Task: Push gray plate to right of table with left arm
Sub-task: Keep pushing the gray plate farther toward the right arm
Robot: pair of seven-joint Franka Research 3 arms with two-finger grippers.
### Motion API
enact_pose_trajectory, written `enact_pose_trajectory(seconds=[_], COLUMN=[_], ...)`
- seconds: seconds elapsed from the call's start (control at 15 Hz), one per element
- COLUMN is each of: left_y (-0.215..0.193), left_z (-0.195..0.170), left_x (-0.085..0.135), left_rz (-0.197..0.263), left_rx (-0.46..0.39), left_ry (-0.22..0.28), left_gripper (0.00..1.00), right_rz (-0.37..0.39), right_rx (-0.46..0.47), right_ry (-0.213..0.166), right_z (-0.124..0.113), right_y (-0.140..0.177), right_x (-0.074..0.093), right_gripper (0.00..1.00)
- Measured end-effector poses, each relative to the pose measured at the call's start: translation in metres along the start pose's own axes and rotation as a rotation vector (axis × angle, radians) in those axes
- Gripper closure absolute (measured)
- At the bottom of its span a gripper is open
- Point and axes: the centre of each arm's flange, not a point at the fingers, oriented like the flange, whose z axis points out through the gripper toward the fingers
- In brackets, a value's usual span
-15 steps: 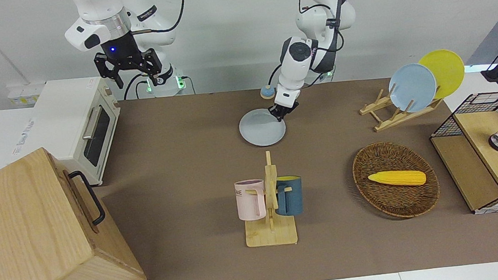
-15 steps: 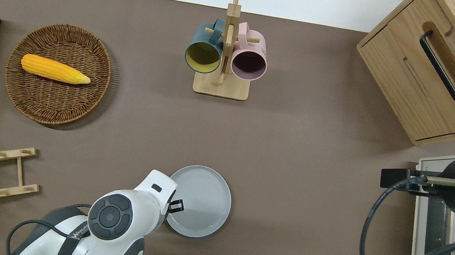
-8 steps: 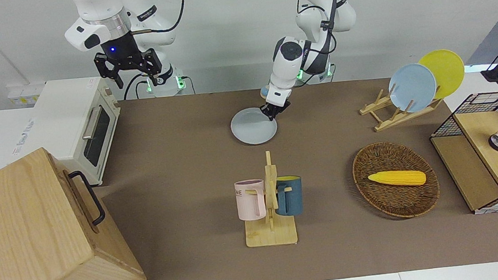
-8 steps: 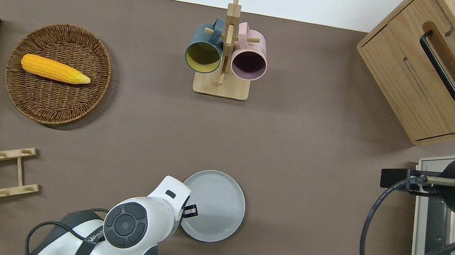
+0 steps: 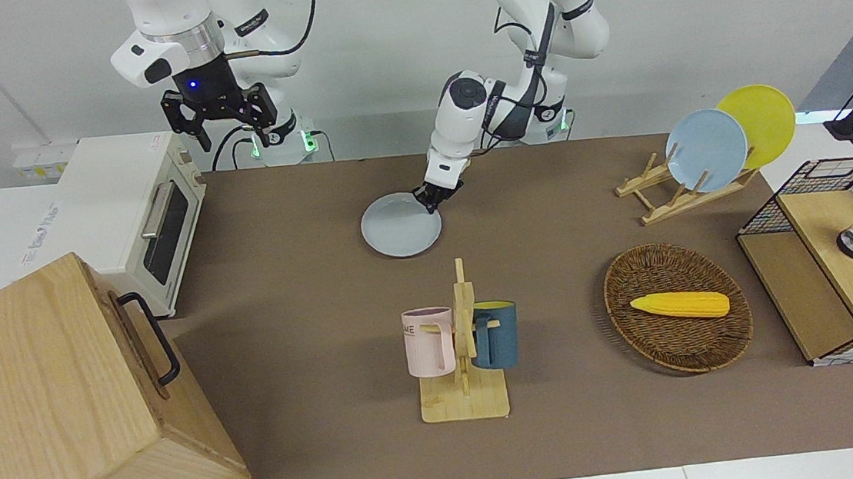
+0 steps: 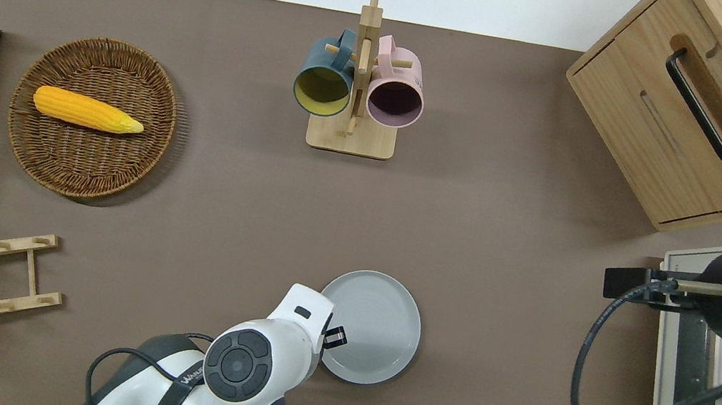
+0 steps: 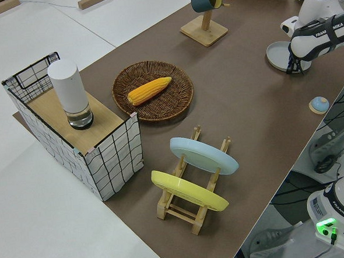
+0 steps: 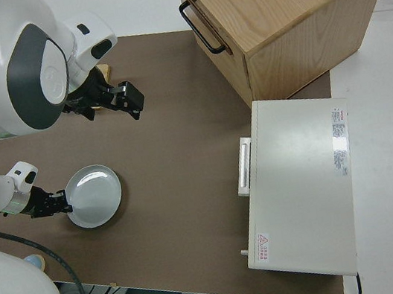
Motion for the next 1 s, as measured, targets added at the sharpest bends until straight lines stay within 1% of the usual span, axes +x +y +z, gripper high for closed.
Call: enact_pose_trajectory(seconds=[0.2, 0.4, 0.53, 0.6, 0.67, 0.73, 1.0], left_y=[0.018, 0.026, 0.027, 0.027, 0.028, 0.028, 0.03], left_z=[0.005, 0.008, 0.009, 0.011, 0.011, 0.012, 0.012], left_x=[-0.003, -0.003, -0.003, -0.004, -0.003, -0.003, -0.003], left_rz=[0.001, -0.001, -0.002, -0.005, -0.007, -0.008, -0.011], left_rx=[-0.015, -0.03, -0.031, -0.033, -0.034, -0.036, -0.038], left_ry=[-0.012, -0.013, -0.013, -0.014, -0.015, -0.015, -0.016], left_gripper=[0.96, 0.95, 0.93, 0.89, 0.89, 0.85, 0.81], right_rz=[0.0, 0.0, 0.0, 0.0, 0.0, 0.0, 0.0], right_rx=[0.0, 0.0, 0.0, 0.0, 0.0, 0.0, 0.0], right_ry=[0.0, 0.0, 0.0, 0.0, 0.0, 0.0, 0.0], right_z=[0.0, 0.0, 0.0, 0.0, 0.0, 0.0, 0.0], right_y=[0.0, 0.0, 0.0, 0.0, 0.0, 0.0, 0.0], right_x=[0.0, 0.0, 0.0, 0.0, 0.0, 0.0, 0.0], right_gripper=[0.0, 0.0, 0.0, 0.0, 0.0, 0.0, 0.0])
